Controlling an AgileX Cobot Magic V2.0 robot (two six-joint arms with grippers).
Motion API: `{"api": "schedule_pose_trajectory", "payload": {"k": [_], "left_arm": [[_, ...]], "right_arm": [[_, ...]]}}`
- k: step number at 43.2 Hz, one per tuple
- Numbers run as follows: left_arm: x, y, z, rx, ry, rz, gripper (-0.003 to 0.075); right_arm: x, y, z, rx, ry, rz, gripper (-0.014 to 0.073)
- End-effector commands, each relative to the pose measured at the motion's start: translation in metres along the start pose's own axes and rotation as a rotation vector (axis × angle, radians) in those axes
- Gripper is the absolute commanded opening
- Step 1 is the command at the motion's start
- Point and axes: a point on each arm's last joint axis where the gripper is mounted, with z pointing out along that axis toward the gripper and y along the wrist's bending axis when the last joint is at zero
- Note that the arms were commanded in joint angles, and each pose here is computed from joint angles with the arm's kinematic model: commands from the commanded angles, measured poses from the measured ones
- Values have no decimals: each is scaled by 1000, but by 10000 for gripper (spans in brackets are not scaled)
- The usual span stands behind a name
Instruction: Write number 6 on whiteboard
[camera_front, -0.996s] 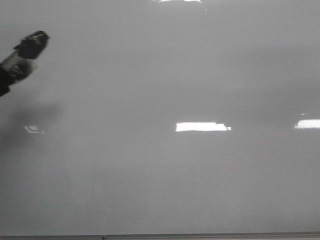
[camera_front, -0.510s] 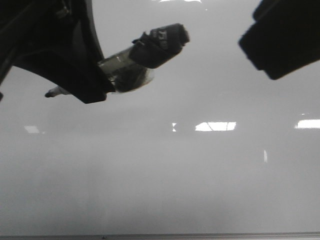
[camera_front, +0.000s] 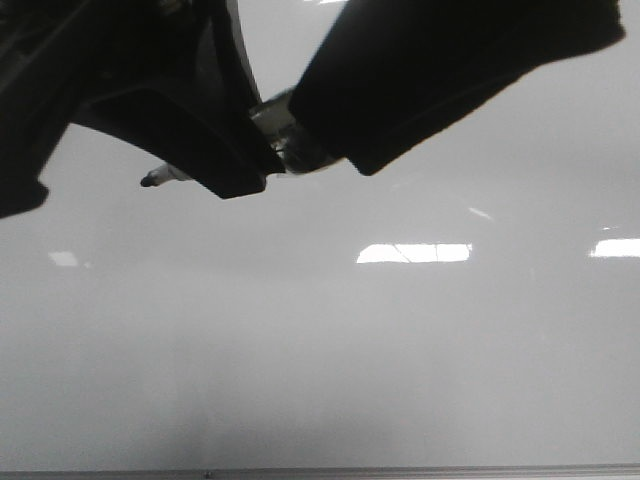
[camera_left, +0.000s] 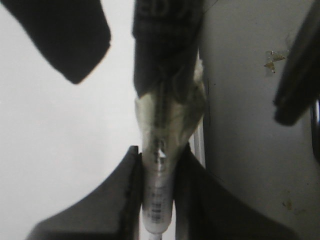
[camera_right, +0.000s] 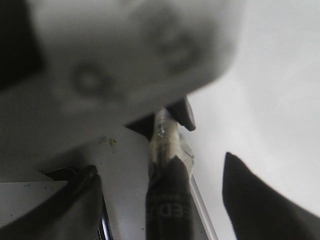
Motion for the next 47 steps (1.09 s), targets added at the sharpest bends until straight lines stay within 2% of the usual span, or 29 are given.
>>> {"api": "schedule_pose_trajectory", "payload": {"k": [1,12,16,17,21,29,32,38,41,44,47], "left_arm": [[-10,9,-17,-71,-98,-1,-20],[-12,9,-17,-67,-127,-41,-20],[-13,9,-17,-68,-131,-54,-4],[-13,9,-17,-68,-131,-54,10],[-14,10,-17,-72,-139,-54,124],[-19,11,-18,-83,-203,-77,449],[-20,12,-18,-88,-217,-80,503],[-21,12,-18,-91,-222,-80,482],[-21,12,-18,-91,-222,-80,435],[-21,12,-18,-91,-222,-80,354],[-21,12,-18,-91,-222,-80,222]], "right_arm": [[-16,-4,-9,35,-94,-1,339],[-17,-5,-9,50,-112,-1,16],[-17,-5,-9,50,-110,-2,-75],[-17,-5,-9,52,-110,-5,-72],[-15,-7,-9,68,-92,-33,-67],[9,-16,-20,130,-52,-2,-67],[21,-20,-29,175,-47,30,-67],[47,-33,-51,315,-52,113,-67],[56,-40,-62,394,-62,152,-67],[59,-46,-70,453,-74,186,-67],[61,-50,-73,482,-81,202,-67]]}}
